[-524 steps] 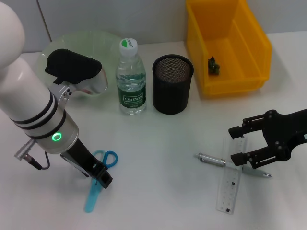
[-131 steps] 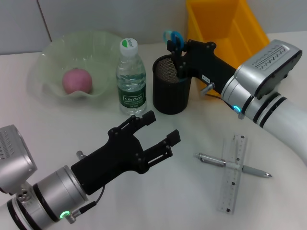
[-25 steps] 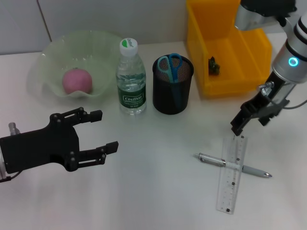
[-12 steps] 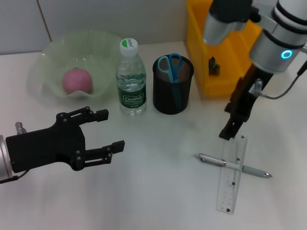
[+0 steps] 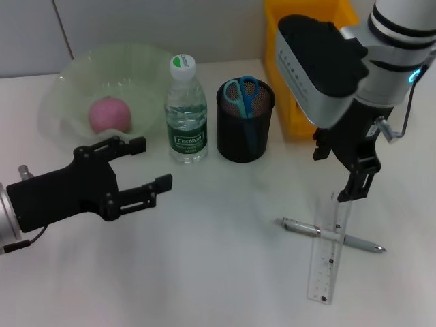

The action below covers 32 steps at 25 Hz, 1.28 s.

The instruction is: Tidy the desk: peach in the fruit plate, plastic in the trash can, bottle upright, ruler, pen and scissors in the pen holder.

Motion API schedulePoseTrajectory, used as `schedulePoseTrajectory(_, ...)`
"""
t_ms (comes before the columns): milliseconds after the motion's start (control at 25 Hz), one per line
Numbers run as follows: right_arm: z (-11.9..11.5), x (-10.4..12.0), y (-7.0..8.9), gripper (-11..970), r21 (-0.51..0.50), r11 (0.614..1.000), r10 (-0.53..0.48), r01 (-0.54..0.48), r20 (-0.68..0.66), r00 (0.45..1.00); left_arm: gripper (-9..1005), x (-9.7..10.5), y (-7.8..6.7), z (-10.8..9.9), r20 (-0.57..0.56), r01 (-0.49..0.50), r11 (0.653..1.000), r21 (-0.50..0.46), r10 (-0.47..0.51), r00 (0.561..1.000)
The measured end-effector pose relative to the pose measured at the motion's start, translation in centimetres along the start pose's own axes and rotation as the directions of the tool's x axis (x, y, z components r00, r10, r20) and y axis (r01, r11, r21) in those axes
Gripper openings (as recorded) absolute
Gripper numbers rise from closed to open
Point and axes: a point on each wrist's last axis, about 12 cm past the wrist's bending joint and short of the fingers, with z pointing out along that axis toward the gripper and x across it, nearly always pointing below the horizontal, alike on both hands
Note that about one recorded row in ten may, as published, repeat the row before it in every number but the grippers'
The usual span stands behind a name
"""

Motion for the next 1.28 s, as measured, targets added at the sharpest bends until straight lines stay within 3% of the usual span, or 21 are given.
schedulePoseTrajectory(200, 0.4, -0.1, 0.2, 814, -0.016, 0.983, -0.185, 0.185, -0.057, 0.981, 812, 0.8, 0.1, -0.1, 0.034, 0.021, 0.999, -0.034, -0.019, 0.999)
schedulePoseTrajectory(400, 1.2, -0.6, 0.6, 814, -0.056, 0.937, -0.350, 0.345, -0.117, 0.929, 813, 0.8, 0.3, 0.1, 0.034, 0.026, 0.998, -0.049, -0.024, 0.999)
schedulePoseTrajectory(560, 1.6, -0.5, 1.1, 813, -0.078, 0.912, -0.410, 0.402, -0.157, 0.899, 813, 0.5, 0.5, 0.2, 0.042, 0.027, 0.998, -0.062, -0.024, 0.999)
schedulePoseTrajectory(960, 2.9, -1.2, 2.4, 811, -0.125, 0.801, -0.598, 0.585, -0.167, 0.784, 812, 0.4, 0.8, -0.1, 0.083, 0.060, 0.994, -0.092, -0.052, 0.995)
schedulePoseTrajectory(1280, 4.5, -1.1, 2.3, 810, -0.086, 0.723, -0.690, 0.685, -0.135, 0.711, 812, 0.5, 0.8, -0.3, 0.085, 0.080, 0.992, -0.097, -0.072, 0.994)
